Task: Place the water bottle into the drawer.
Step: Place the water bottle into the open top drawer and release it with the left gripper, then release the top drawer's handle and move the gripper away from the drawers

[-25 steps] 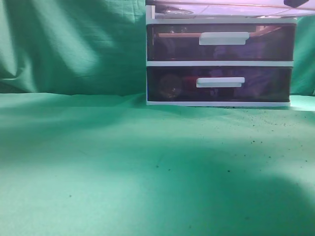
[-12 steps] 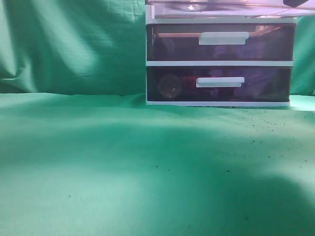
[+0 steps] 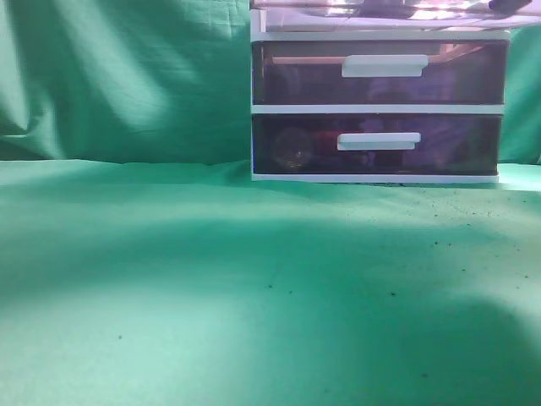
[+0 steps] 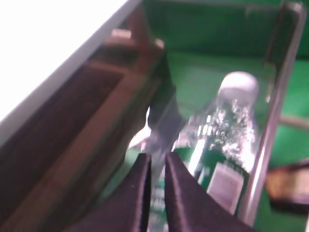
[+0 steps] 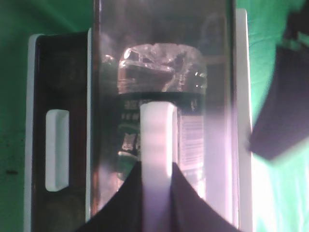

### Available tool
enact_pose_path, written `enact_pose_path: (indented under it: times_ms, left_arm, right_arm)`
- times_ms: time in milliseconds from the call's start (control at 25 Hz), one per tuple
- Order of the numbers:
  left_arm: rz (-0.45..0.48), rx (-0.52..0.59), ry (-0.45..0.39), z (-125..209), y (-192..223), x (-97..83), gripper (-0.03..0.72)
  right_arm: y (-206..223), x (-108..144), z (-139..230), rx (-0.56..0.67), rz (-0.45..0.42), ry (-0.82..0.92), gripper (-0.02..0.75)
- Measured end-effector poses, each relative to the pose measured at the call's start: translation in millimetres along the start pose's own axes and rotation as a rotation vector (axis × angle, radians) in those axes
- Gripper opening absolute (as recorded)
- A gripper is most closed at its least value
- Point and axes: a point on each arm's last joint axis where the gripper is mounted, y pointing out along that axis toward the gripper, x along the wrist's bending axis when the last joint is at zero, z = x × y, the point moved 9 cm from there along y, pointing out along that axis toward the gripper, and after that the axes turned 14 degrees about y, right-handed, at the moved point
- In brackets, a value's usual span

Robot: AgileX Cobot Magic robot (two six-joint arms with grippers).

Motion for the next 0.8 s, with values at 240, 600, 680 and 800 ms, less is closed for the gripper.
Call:
enact_pose_path:
  times_ms: [240,600,680,800]
  left_arm:
    - [-0.203,0.483,-0.231,40,-104,28.8,0.0]
    - [-0.292,0.367,-0.355,-18,-261,15.0,0.0]
    - [-0.278,0.384,-0.367,-10,-277,0.4,0.0]
    - [-0.275,0.408,-0.411,8,-292,-20.3,0.0]
  right_arm:
    - [19,-21,-3,0.007,0.019,-0.035,0.083]
    - [89,-51,36,0.075,0.077,-0.035,0.083]
    - [101,-56,38,0.072,0.088,-0.034,0.083]
    - [116,-63,38,0.064,0.108,-0.003,0.083]
